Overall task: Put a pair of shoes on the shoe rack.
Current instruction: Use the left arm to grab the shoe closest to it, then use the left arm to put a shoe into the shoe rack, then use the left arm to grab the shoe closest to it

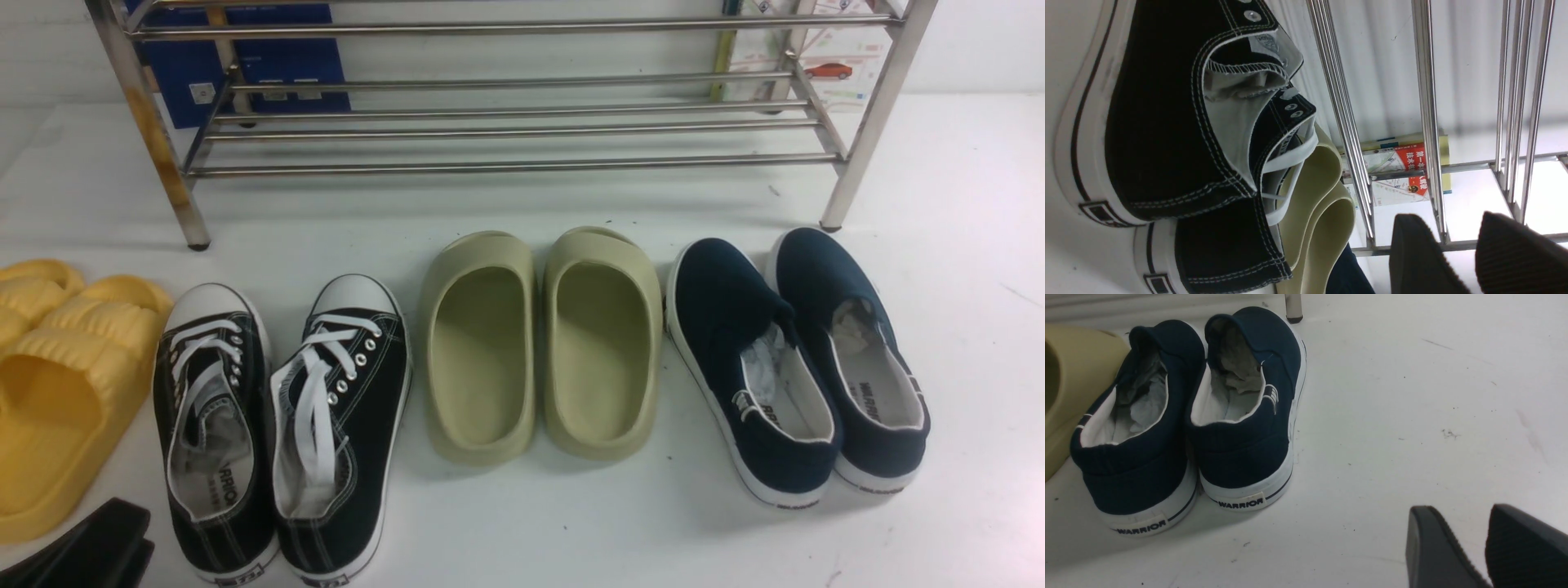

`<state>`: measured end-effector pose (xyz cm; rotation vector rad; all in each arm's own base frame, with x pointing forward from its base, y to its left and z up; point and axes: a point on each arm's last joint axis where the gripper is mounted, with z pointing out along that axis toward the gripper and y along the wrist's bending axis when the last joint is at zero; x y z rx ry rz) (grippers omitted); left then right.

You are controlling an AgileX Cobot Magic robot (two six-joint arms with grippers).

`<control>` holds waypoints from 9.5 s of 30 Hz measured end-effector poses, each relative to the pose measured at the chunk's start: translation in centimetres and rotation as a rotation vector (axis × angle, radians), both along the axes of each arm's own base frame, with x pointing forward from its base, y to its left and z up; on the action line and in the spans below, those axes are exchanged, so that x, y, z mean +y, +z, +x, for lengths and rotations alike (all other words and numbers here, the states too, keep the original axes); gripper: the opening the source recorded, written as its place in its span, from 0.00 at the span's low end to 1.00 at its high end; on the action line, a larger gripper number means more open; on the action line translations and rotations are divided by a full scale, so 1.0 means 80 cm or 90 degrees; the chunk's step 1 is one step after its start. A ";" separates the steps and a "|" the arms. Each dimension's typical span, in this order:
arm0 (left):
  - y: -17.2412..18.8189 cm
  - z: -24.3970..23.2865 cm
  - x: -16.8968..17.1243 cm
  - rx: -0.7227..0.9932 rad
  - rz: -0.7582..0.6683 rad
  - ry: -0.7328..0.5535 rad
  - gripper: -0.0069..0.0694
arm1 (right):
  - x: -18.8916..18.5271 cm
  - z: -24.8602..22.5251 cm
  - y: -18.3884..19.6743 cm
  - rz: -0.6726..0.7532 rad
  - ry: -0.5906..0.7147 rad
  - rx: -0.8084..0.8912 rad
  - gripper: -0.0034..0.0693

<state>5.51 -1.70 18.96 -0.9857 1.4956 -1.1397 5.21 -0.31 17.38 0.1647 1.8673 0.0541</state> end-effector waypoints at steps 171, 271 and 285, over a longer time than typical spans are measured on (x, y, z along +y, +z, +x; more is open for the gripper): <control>0.239 0.427 0.041 0.464 0.669 -0.310 0.12 | 0.000 0.000 0.000 0.000 0.000 0.000 0.38; 0.313 0.276 -0.016 0.368 0.734 -0.312 0.27 | 0.000 0.000 0.000 0.000 0.000 0.000 0.38; 0.157 0.185 -0.078 0.505 0.783 -0.593 0.27 | 0.000 0.000 0.000 0.000 0.000 0.000 0.38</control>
